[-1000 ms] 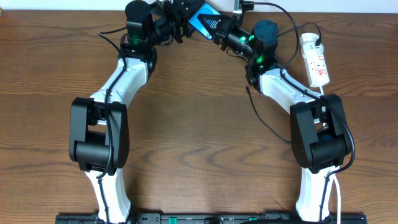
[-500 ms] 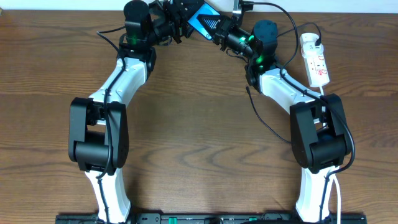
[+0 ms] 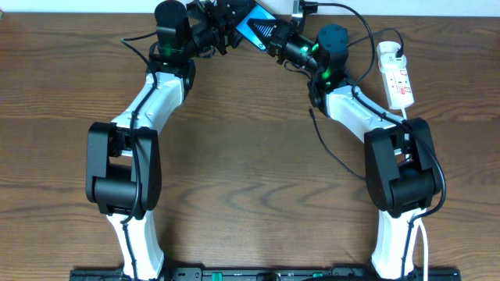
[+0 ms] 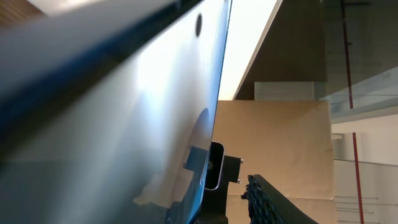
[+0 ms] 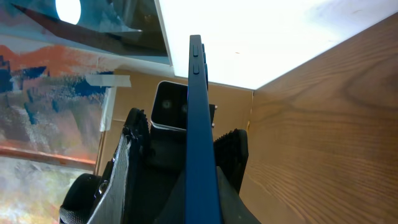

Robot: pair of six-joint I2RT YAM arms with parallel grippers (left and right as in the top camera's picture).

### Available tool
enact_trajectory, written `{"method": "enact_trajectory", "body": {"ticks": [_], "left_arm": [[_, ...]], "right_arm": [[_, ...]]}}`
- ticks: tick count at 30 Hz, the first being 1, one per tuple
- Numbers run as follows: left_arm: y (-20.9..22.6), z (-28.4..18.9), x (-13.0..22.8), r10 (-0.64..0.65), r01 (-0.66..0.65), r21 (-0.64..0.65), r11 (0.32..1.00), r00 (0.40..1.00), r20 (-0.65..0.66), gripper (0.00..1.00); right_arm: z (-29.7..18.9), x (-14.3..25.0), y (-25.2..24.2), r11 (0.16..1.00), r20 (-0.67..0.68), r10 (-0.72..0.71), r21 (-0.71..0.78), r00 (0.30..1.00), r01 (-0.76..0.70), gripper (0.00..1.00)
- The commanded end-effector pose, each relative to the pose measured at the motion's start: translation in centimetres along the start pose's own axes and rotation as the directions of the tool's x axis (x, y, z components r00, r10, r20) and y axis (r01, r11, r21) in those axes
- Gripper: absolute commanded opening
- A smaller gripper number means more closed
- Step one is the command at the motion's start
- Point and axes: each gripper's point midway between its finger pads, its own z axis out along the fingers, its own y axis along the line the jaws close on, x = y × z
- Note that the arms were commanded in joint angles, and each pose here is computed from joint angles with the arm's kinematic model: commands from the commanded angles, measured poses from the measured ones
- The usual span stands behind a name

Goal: Plug charger to phone and switch on socket

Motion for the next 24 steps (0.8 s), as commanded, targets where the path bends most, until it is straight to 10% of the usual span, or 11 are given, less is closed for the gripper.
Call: {"method": "enact_trajectory", "body": {"ticks": [1, 24], "left_arm": [[-2.7, 0.5, 3.2, 0.080, -0.074, 0.056, 0.996, 0.990, -0.119, 0.47], [-3.8, 0.3, 3.3, 0.176, -0.164, 0.104, 0.981, 0.977, -0.119, 0.46]], "right_arm": [[1.6, 5.7, -0.5, 1.000, -0.190, 0.009, -0.002, 0.982, -0.010, 0.01], [1.5, 6.7, -1.1, 0.995, -0.242, 0.099, 0.037, 0.965, -0.093, 0.01]]}}
